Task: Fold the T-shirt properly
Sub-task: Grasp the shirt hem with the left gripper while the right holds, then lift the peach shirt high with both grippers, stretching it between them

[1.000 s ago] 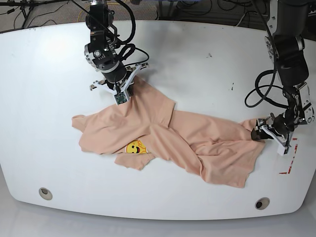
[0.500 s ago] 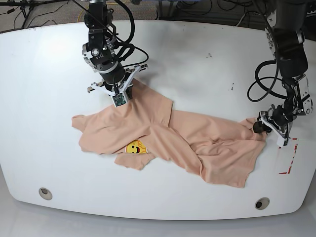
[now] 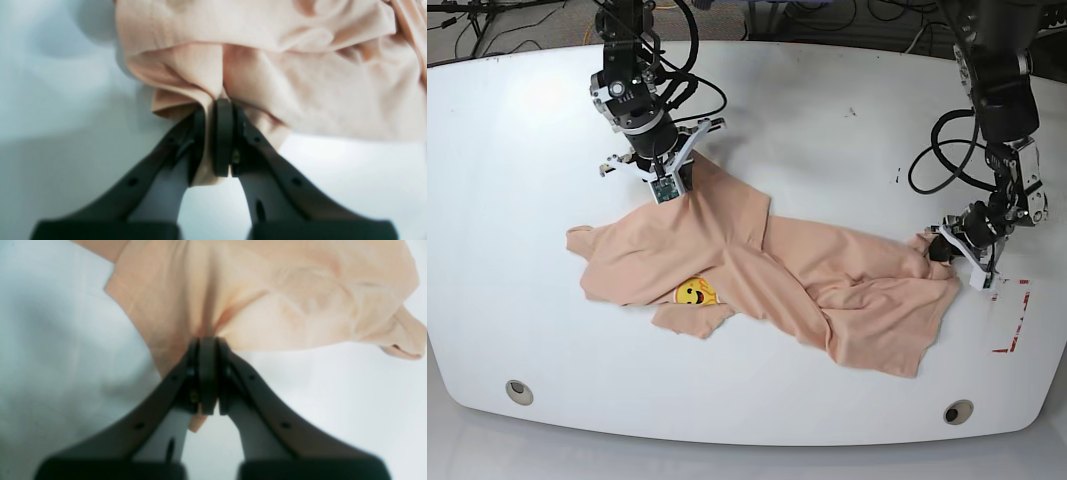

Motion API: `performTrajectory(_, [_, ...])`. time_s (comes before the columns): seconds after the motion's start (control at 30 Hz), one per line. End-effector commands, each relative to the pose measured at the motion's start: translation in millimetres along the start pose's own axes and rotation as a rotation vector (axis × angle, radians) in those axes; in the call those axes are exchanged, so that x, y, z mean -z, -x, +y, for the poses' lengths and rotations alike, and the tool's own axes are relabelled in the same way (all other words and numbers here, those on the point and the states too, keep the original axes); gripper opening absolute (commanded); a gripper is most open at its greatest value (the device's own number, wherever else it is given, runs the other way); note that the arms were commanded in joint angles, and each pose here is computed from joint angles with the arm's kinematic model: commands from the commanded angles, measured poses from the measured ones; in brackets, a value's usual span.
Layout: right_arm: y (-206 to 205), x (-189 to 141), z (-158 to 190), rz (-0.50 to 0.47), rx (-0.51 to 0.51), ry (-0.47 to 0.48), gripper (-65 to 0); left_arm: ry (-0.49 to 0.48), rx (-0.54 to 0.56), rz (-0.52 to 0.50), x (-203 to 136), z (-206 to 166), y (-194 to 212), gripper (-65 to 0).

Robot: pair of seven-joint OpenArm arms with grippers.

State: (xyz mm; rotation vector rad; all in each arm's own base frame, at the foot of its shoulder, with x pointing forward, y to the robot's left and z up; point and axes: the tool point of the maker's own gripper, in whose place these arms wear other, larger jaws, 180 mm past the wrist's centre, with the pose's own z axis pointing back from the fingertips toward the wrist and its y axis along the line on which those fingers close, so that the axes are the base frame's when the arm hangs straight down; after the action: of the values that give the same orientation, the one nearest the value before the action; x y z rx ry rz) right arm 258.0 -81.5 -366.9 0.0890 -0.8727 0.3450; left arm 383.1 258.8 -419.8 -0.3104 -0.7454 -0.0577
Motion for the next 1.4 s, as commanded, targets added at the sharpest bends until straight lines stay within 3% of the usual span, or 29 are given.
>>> performTrajectory(0.0, [-13,-8,-2,-0.050,-0.005,0.010,-64.7,-0.049,0.058,-0.028,-20,9,-14,-65.0])
performTrajectory(0.4, [-2,-6,-6,-0.023,-0.020,0.007,-64.7,-0.142,0.111,-0.095,-67,21,-33,-65.0])
performTrajectory(0.97, [-5,-1,-11,-0.025,-0.029,0.018,-65.0,-0.175,0.120,-0.142,-83,23,-38,-65.0])
performTrajectory(1.37, [-46,2,-43,-0.113,-0.054,0.091,-65.0,-0.205,0.237,-0.255,-110,5,-84,-65.0])
